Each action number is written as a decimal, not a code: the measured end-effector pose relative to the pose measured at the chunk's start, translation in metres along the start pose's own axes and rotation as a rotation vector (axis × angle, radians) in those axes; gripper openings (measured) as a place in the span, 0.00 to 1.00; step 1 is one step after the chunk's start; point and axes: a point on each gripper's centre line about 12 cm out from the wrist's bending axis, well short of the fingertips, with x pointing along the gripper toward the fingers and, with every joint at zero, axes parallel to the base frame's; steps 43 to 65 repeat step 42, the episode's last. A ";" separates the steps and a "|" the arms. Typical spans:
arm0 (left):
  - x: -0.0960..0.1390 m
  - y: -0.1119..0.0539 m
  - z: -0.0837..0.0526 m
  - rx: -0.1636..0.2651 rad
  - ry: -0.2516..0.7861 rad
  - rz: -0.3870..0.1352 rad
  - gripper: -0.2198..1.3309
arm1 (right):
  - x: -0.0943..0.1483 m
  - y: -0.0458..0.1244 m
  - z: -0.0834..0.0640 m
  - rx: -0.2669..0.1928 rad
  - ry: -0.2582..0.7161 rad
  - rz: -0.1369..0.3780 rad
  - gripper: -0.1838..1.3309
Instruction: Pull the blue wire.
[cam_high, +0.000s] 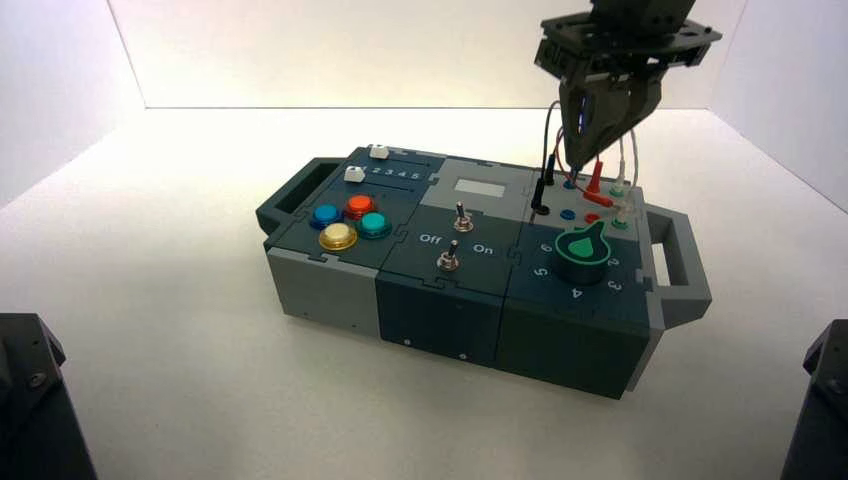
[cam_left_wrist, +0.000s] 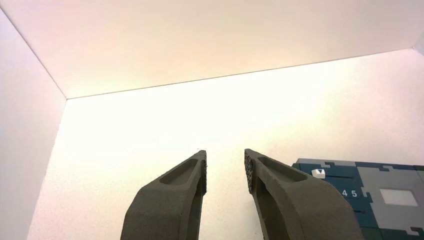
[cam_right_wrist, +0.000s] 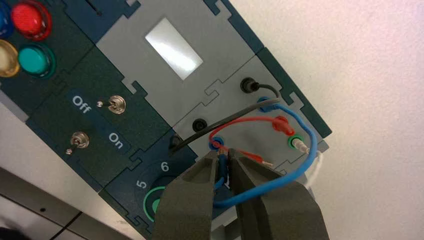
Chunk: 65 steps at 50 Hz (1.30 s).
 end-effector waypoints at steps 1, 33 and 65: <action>0.000 0.000 -0.001 -0.001 0.001 -0.001 0.70 | -0.001 0.000 -0.001 -0.003 -0.002 -0.001 0.17; -0.001 0.001 0.001 0.007 -0.013 0.004 0.70 | -0.037 0.005 -0.018 0.021 -0.009 0.042 0.93; -0.001 0.001 0.002 0.007 -0.013 0.004 0.70 | -0.044 0.005 -0.018 0.019 -0.003 0.042 0.93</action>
